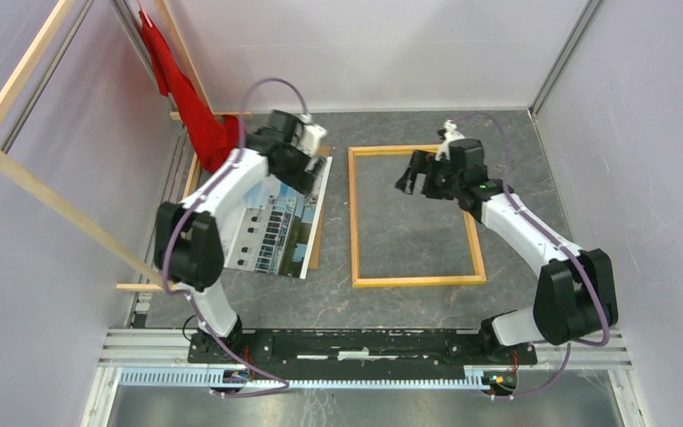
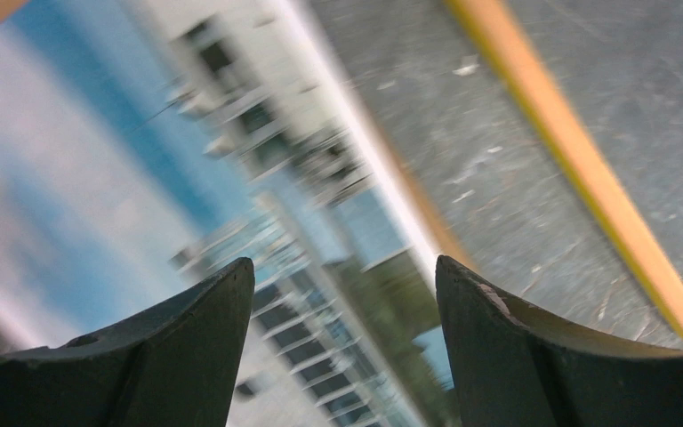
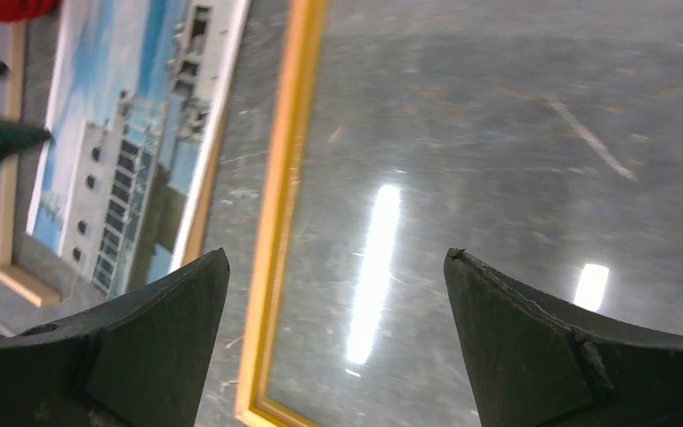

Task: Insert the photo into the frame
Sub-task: Move the photo frame to the center of the board, then pick up the photo at the center of the board.

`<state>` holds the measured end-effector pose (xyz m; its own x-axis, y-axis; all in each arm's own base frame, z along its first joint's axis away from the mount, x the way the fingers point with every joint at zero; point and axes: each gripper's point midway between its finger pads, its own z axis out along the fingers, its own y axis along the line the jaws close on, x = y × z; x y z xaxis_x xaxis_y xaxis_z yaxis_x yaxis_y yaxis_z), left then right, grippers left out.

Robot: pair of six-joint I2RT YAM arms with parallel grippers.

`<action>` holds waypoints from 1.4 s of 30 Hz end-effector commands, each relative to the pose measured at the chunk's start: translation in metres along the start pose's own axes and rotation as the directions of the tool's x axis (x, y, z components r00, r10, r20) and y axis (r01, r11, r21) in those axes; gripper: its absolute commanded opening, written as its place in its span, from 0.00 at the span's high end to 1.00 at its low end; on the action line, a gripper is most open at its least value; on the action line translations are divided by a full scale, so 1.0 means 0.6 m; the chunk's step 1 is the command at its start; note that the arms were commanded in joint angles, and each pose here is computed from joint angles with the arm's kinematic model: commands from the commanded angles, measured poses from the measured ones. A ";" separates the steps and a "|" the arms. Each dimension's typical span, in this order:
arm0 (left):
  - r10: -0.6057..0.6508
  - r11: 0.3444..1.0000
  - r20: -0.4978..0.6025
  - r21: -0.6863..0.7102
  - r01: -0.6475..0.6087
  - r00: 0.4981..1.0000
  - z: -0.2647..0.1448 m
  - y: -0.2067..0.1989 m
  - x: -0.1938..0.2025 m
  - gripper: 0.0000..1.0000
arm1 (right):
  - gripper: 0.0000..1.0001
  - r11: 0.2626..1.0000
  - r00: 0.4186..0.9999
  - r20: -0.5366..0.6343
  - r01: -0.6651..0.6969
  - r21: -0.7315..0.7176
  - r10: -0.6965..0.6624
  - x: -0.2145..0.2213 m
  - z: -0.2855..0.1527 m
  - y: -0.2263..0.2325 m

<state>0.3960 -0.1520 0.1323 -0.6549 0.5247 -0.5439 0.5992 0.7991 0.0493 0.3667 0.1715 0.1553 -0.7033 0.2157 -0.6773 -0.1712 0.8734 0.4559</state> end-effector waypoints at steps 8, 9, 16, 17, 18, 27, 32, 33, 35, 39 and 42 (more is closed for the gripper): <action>-0.172 0.904 -0.095 -0.411 0.119 0.981 -0.112 0.247 0.162 0.19 | 0.04 0.983 0.994 -0.043 0.090 -0.161 -0.098 0.042 0.154 0.241; -0.172 0.894 -0.104 -0.435 0.111 0.980 -0.110 0.257 0.168 0.19 | 0.04 0.983 0.994 -0.054 0.088 -0.164 -0.098 0.053 0.172 0.252; -0.247 0.770 -0.121 -0.627 0.118 0.962 -0.114 0.361 0.219 0.21 | 0.08 0.988 0.992 -0.084 0.088 -0.125 -0.099 0.093 0.281 0.250; -0.251 0.748 -0.120 -0.654 0.114 0.960 -0.114 0.374 0.221 0.21 | 0.08 0.989 0.992 -0.083 0.089 -0.117 -0.099 0.095 0.289 0.247; -0.256 0.725 -0.120 -0.681 0.108 0.959 -0.114 0.386 0.223 0.22 | 0.08 0.990 0.991 -0.085 0.089 -0.108 -0.099 0.099 0.298 0.242; -0.271 0.623 -0.121 -0.779 0.078 0.955 -0.064 0.438 0.247 0.24 | 0.09 0.994 0.993 -0.090 0.075 -0.083 -0.082 0.114 0.356 0.233; -0.285 0.631 -0.116 -0.770 0.095 0.952 -0.026 0.442 0.259 0.24 | 0.09 0.997 0.995 -0.060 0.076 -0.023 -0.077 0.107 0.385 0.213; -0.288 0.633 -0.116 -0.768 0.098 0.951 -0.020 0.441 0.261 0.24 | 0.09 0.997 0.996 -0.055 0.075 -0.017 -0.076 0.107 0.389 0.212; -0.298 0.640 -0.120 -0.762 0.105 0.947 -0.011 0.440 0.266 0.24 | 0.09 0.998 0.996 -0.053 0.067 -0.011 -0.067 0.107 0.399 0.209; -0.300 0.687 -0.135 -0.717 0.116 0.944 0.015 0.423 0.277 0.24 | 0.09 0.999 0.997 -0.062 0.045 -0.029 -0.046 0.117 0.411 0.208; -0.304 0.742 -0.147 -0.656 0.137 0.941 0.034 0.398 0.286 0.24 | 0.09 0.997 0.998 -0.054 0.024 -0.068 -0.028 0.116 0.419 0.218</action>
<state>0.4377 0.1346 0.0503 -0.8699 0.3061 -0.3868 0.0279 0.8134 0.5810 0.4638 0.4088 0.0422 -0.7173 0.1454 -0.6814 -0.2619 0.8500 0.4571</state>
